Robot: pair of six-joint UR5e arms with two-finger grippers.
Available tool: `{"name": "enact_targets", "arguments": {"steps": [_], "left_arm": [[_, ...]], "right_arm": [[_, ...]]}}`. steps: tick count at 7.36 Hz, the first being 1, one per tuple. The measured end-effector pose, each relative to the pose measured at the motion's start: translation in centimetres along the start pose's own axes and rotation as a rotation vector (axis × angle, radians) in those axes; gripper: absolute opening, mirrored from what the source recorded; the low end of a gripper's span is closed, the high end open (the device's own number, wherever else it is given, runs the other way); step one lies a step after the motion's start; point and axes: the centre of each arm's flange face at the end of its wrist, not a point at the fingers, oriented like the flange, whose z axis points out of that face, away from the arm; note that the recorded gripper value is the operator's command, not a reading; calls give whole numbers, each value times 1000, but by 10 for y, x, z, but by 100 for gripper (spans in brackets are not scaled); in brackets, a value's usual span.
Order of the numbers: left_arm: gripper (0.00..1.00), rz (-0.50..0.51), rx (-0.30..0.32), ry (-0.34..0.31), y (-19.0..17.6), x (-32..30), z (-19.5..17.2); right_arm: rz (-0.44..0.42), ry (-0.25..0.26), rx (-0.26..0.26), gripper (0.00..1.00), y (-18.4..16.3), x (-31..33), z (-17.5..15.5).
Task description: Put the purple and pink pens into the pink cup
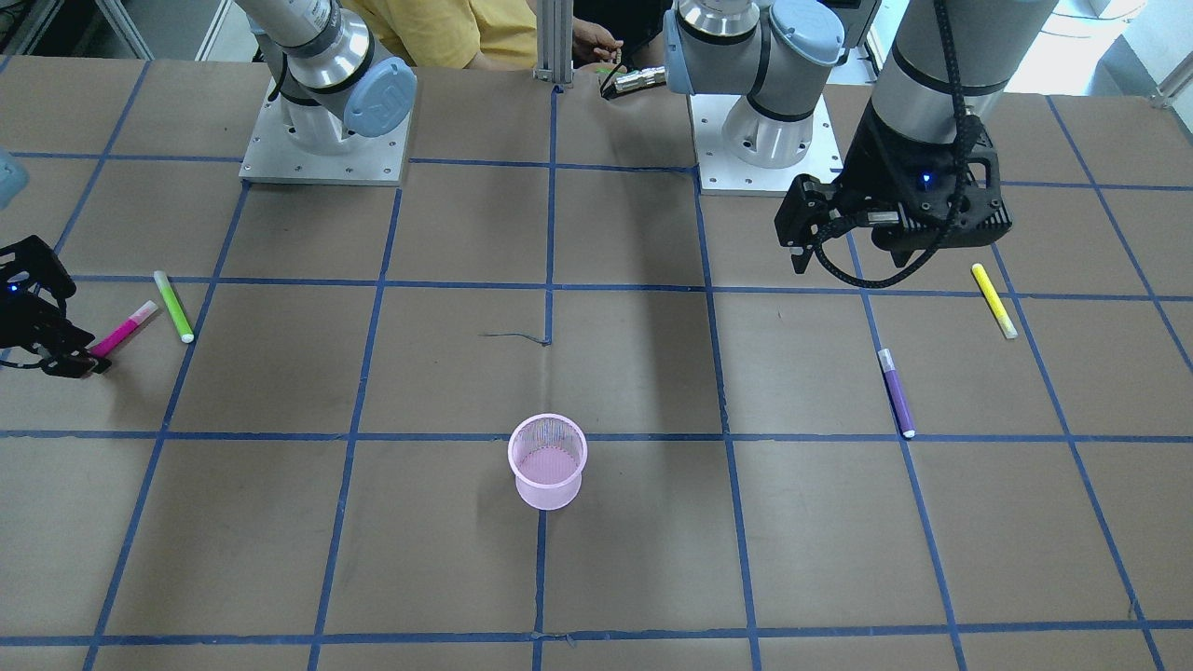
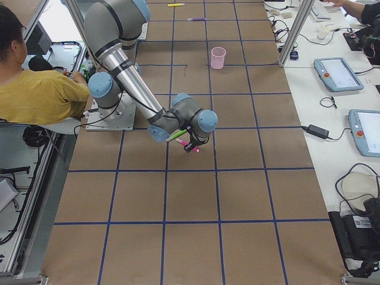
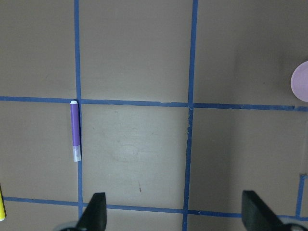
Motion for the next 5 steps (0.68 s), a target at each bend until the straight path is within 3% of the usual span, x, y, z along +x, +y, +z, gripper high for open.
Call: {"name": "enact_targets", "arguments": {"steps": [1, 3, 5], "left_arm": [[100, -1, -1, -2, 0, -1, 1], [100, -16, -4, -1, -2, -10, 2], [100, -37, -12, 3, -5, -22, 4]], "right_arm": [[0, 1, 5, 0, 0, 0, 2], [3, 3, 5, 0, -1, 0, 2], [33, 8, -27, 0, 5, 1, -14]]}}
